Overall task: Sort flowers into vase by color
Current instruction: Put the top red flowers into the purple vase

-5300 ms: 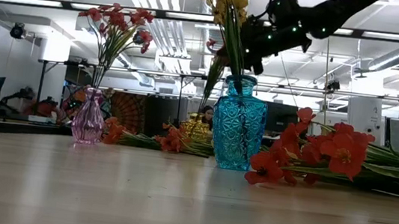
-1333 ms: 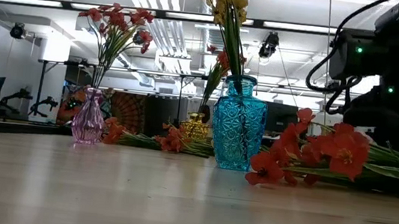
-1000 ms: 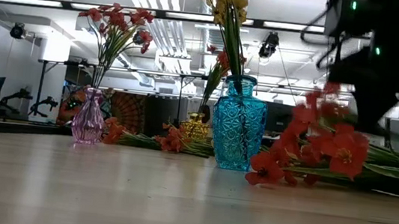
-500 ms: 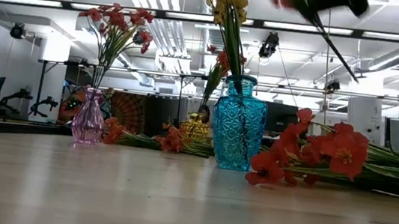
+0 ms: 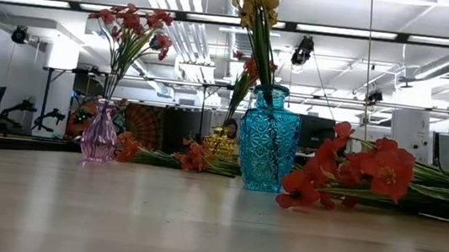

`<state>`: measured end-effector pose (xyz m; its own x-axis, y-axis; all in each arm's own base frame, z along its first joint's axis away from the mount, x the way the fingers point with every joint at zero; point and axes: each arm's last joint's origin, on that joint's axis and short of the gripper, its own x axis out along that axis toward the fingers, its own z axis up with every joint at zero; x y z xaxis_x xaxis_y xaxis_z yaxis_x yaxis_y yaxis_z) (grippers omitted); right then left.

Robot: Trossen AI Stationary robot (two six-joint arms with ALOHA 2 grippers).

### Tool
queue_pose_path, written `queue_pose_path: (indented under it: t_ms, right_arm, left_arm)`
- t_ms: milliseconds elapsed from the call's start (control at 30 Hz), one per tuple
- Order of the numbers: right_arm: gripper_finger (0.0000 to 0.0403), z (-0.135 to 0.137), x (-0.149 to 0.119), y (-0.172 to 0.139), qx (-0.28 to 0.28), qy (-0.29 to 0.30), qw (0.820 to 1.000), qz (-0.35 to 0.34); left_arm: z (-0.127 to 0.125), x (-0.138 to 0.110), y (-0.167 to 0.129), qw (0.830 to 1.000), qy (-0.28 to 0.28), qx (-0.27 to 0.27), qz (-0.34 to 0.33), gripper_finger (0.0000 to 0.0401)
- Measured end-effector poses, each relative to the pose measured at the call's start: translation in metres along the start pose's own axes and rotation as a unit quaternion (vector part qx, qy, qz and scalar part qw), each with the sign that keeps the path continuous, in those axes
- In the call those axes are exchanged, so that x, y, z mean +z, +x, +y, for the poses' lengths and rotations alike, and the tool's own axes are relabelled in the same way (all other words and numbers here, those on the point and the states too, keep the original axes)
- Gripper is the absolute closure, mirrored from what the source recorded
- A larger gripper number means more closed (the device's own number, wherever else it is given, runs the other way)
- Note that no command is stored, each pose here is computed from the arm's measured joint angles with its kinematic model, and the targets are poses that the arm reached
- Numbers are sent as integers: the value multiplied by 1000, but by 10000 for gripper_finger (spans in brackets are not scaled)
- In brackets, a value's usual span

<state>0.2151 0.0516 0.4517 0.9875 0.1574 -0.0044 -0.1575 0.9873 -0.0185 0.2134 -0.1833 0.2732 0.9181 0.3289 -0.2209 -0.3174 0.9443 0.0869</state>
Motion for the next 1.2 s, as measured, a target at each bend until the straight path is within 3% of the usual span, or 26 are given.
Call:
queue_pose_path:
  t_ms: [100,233,400,567,700,967,1200]
  right_arm:
    - [385,6,-8,22,66,-7,998,-18]
    - [385,14,-25,57,89,-23,996,-16]
    - [385,29,-45,87,109,-35,993,-6]
    - [385,44,-46,100,127,-35,990,-43]
    - [385,55,-64,120,136,-47,989,-39]
    - [385,63,-92,145,141,-63,988,-13]
    - [385,68,-108,166,136,-68,987,-51]
  left_arm:
    - [-15,3,5,999,9,-43,-22,181]
    - [-32,10,9,993,28,-87,-76,177]
    - [-38,16,10,989,40,-83,-119,177]
    - [-35,22,14,988,22,-75,-135,177]
    - [-31,26,21,986,13,-77,-147,177]
    - [-38,16,35,983,37,-103,-149,177]
    - [-38,14,42,984,37,-96,-147,177]
